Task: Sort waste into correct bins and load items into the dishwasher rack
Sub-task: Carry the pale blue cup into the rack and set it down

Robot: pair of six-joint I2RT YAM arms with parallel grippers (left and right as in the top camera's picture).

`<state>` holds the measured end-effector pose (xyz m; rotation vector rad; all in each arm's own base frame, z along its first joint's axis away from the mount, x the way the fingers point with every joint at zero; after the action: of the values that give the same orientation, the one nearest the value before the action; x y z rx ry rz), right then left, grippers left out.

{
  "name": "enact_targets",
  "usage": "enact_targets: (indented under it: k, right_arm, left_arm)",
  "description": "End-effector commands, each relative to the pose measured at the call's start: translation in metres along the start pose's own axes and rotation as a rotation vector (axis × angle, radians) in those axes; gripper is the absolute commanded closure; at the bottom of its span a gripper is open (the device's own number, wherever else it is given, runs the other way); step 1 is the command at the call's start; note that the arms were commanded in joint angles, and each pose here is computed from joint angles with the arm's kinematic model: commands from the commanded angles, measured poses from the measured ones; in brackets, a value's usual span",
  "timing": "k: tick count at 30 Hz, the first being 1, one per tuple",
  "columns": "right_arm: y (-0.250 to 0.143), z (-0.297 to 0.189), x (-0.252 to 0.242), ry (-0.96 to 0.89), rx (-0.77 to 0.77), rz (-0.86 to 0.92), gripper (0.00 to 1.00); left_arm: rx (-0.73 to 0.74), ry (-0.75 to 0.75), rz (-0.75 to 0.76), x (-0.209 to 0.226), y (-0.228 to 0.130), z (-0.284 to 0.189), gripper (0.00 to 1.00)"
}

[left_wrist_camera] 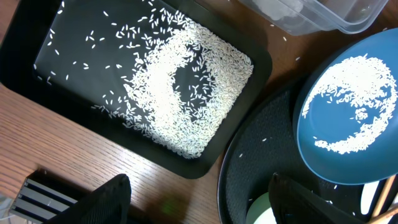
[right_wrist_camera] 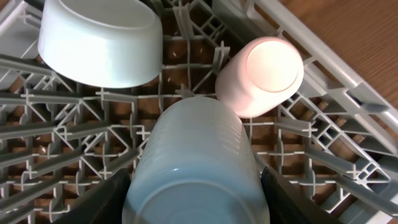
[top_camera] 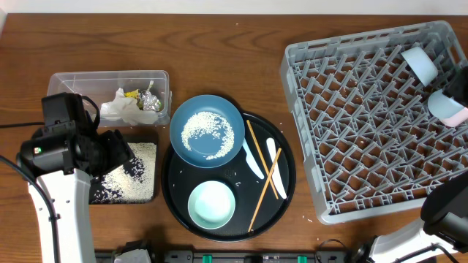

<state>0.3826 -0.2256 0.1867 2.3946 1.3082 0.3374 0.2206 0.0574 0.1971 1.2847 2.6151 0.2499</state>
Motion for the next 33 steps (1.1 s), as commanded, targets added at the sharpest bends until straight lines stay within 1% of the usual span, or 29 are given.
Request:
enact_targets:
  k: [1,11,19,23,30,33]
  right_arm:
    - [-0.011,0.008,0.005,0.013,0.037,0.001,0.76]
    - [-0.037,0.039,0.009,0.023,0.084,-0.005,0.76]
    - [-0.036,0.039,0.013,0.036,0.075,-0.010,0.76]
    - [-0.031,0.032,0.016,0.040,0.052,-0.015,0.77]
    - [-0.010,-0.006,0.022,0.067,-0.049,-0.022,0.76]
    - [-0.012,-0.012,0.023,0.074,-0.048,-0.023,0.76]
  left_arm:
    - [0.014,0.020,-0.014,0.004,-0.002,0.003,0.27]
    - [0.014,0.020,-0.014,0.004,-0.002,0.003,0.28]
    - [0.014,0.019,-0.014,0.004,-0.002,0.003,0.28]
    - [0.014,0.020,-0.014,0.004,-0.002,0.003,0.28]
    - [0.014,0.020,-0.014,0.004,-0.002,0.003,0.28]
    - [0.014,0.020,-0.014,0.004,-0.002,0.003,0.28]
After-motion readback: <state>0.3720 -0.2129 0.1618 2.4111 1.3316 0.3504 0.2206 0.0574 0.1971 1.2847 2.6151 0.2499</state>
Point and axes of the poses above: each gripper's point midway between its finger pads, its own z axis out along the fingers, its own x axis along the line the jaws close on, y = z × x, the point moved 1 cm from there along -z, back along the fingers, and after that the axes turned 5 degrees about -z, right-handed, at the moved point
